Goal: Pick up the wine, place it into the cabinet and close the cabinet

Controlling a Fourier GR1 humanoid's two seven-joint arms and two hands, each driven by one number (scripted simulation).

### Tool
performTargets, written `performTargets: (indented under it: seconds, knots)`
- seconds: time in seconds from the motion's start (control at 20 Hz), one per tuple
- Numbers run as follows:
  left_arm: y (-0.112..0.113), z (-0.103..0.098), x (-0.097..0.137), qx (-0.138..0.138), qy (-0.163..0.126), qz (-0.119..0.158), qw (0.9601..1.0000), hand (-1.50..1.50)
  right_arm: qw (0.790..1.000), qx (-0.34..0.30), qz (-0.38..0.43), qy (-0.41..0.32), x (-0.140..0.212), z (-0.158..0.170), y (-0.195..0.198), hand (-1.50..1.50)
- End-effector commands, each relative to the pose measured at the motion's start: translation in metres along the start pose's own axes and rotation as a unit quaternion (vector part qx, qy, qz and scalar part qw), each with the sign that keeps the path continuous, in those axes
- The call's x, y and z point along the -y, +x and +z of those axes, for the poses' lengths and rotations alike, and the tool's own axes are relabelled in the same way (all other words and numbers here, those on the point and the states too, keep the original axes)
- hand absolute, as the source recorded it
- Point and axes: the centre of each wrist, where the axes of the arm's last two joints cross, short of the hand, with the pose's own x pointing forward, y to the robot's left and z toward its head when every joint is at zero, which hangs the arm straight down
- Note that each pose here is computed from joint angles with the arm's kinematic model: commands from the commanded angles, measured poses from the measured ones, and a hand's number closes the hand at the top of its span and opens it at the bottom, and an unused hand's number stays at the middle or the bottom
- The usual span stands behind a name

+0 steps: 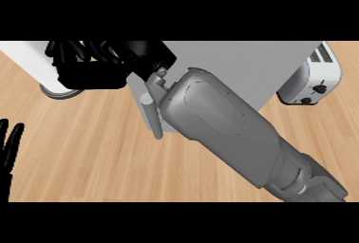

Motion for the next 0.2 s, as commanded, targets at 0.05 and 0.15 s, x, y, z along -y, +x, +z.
performTargets:
  seconds: [0.05,0.15]
  knots:
    - [-0.0008,-0.003,-0.0009,0.006,0.004,-0.001,1.0,-1.5,0.992,-0.066,0.032,-0.101,0.0743,0.014,-0.044,1.5]
    - [0.0007,0.0012,0.0047,0.004,0.002,0.006,1.0,-1.5,0.992,-0.064,0.04,-0.102,0.0772,0.0103,-0.0397,1.5]
